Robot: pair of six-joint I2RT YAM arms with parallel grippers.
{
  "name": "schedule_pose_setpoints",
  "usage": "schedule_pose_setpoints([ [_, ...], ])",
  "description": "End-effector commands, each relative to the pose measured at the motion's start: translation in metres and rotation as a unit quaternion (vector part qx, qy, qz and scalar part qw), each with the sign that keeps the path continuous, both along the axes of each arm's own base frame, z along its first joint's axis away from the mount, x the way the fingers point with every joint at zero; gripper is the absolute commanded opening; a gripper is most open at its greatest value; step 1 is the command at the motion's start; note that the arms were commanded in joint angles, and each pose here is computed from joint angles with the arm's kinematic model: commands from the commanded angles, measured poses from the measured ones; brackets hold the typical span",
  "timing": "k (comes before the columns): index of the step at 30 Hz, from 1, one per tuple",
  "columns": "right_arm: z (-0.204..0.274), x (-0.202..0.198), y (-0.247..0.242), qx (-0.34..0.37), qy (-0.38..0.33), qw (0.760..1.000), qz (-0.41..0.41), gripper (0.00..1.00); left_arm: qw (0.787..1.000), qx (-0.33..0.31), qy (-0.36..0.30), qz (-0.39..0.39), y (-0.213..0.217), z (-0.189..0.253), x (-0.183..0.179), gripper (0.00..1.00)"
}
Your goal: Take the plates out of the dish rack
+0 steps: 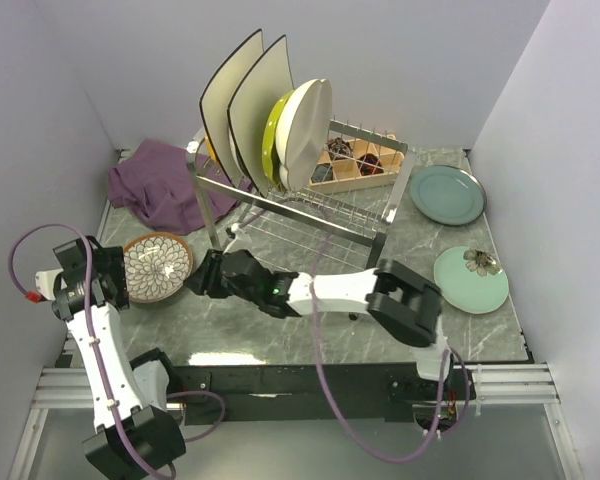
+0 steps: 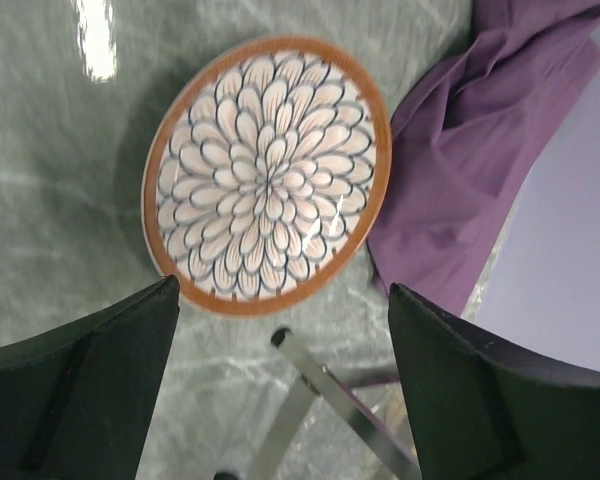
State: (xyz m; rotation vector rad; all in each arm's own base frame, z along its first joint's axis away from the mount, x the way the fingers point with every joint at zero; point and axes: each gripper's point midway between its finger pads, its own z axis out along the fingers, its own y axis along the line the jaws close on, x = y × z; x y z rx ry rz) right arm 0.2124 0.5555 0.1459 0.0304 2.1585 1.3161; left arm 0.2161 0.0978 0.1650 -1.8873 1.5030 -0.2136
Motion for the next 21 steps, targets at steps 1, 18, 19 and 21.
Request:
schedule_pose_setpoints([
  [1, 0.034, -0.014, -0.035, -0.024, -0.086, 0.996, 0.005, 0.49, 0.998, -0.063, 0.005, -0.008, -0.019, 0.007, -0.001, 0.88],
  [18, 0.115, -0.107, -0.123, -0.041, -0.211, 0.975, 0.051, 0.55, 0.987, -0.128, 0.007, -0.093, -0.09, -0.049, 0.025, 0.01],
  [19, 0.129, -0.107, -0.131, -0.024, -0.215, 0.975, 0.044, 0.55, 0.985, -0.141, 0.034, -0.092, -0.096, -0.058, 0.026, 0.01],
  [21, 0.136, -0.109, -0.141, -0.016, -0.221, 0.974, 0.04, 0.55, 0.987, -0.122, 0.061, -0.088, -0.097, -0.059, 0.026, 0.01],
])
